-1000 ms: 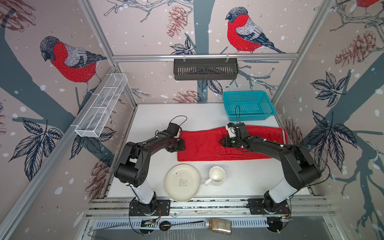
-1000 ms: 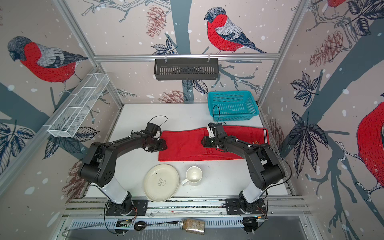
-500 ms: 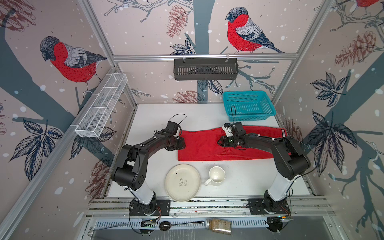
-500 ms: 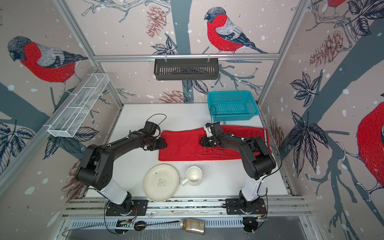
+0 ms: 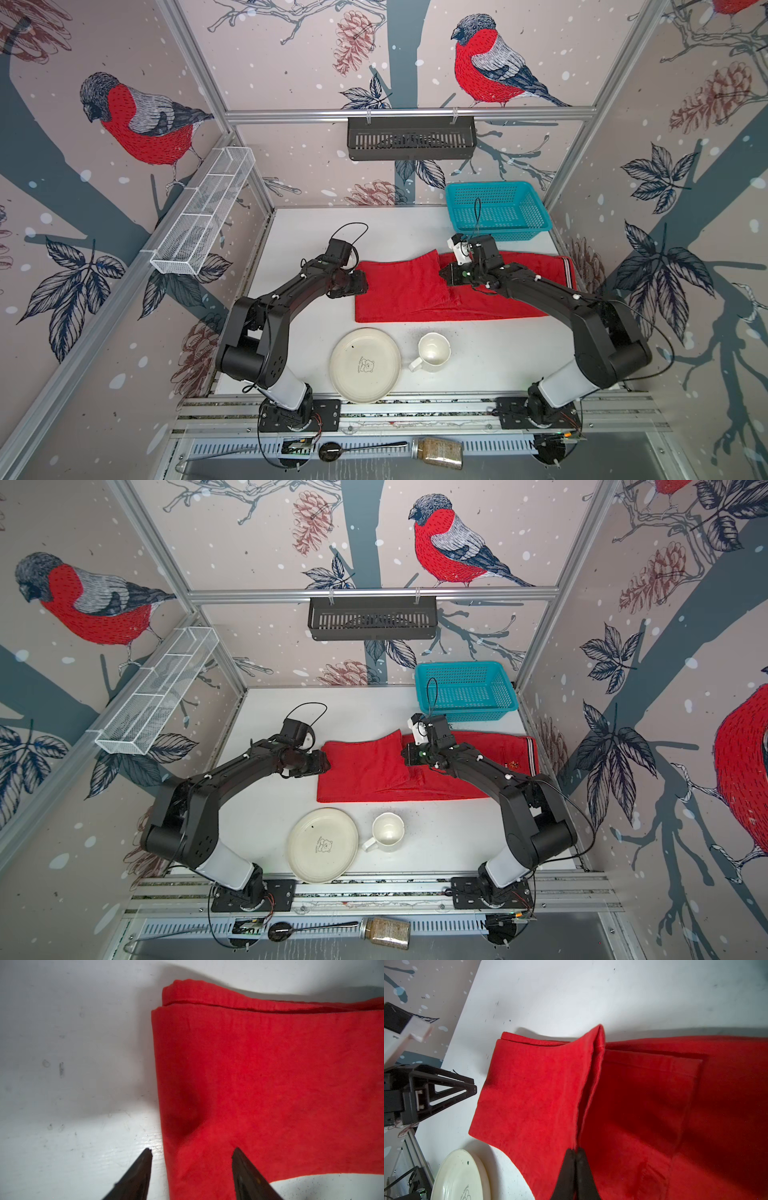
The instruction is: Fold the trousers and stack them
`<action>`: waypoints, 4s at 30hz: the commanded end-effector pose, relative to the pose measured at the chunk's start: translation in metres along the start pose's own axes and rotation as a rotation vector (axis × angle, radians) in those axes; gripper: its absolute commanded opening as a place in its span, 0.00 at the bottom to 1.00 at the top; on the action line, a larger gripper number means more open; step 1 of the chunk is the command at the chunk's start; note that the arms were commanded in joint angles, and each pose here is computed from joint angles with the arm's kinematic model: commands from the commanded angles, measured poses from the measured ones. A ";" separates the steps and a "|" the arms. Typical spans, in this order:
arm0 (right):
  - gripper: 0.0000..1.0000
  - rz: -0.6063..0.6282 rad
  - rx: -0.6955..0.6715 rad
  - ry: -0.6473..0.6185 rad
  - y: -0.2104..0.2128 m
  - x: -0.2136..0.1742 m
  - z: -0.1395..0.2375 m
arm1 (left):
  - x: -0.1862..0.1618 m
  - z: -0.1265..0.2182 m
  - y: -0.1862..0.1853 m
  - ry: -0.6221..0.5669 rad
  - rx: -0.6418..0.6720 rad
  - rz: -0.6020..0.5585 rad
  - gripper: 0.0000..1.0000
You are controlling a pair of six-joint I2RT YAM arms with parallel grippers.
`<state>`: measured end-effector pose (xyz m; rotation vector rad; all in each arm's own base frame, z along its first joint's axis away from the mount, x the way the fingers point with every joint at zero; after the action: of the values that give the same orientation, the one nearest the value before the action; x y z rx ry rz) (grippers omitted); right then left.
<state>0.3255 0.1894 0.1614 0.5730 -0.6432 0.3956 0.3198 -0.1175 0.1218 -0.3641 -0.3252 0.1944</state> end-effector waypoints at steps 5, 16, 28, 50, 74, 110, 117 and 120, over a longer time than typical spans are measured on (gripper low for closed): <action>0.04 -0.051 -0.112 0.053 -0.034 -0.020 0.011 | -0.003 -0.005 0.000 0.036 -0.011 -0.008 0.62; 0.06 -0.061 -0.130 0.125 -0.052 -0.041 -0.026 | -0.008 -0.018 0.000 0.077 -0.045 -0.005 0.62; 0.09 -0.027 -0.150 0.059 -0.053 -0.024 -0.020 | -0.014 -0.037 0.004 0.124 -0.057 0.010 0.57; 0.40 -0.019 -0.229 0.089 -0.053 -0.029 -0.007 | -0.001 -0.029 -0.007 0.131 -0.069 0.006 0.00; 0.56 -0.126 -0.367 -0.016 -0.090 -0.035 0.061 | 0.060 0.077 0.083 -0.069 0.397 0.009 0.00; 0.44 -0.471 -0.552 -0.025 -0.163 -0.106 0.084 | -0.020 0.043 -0.321 0.088 -0.441 -0.388 0.00; 0.40 -0.505 -0.491 -0.014 -0.166 -0.115 0.076 | -0.045 0.006 -0.374 0.125 -0.560 -0.426 0.00; 0.40 -0.509 -0.468 0.000 -0.166 -0.116 0.073 | -0.064 -0.009 -0.392 0.173 -0.611 -0.443 0.00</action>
<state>0.2961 -0.0095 0.0764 0.2168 -0.5824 -0.2354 0.3208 -0.4708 0.2340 -0.7706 -0.2842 -0.3421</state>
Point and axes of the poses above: each gripper's point midway between its finger pads, its own z axis back along the fingers, its own y axis along the line the jaws close on, x = y × z, the point moved 6 cm from there along z, back along the fingers, and after that the axes turned 9 degrees about z, right-handed, at the moved point
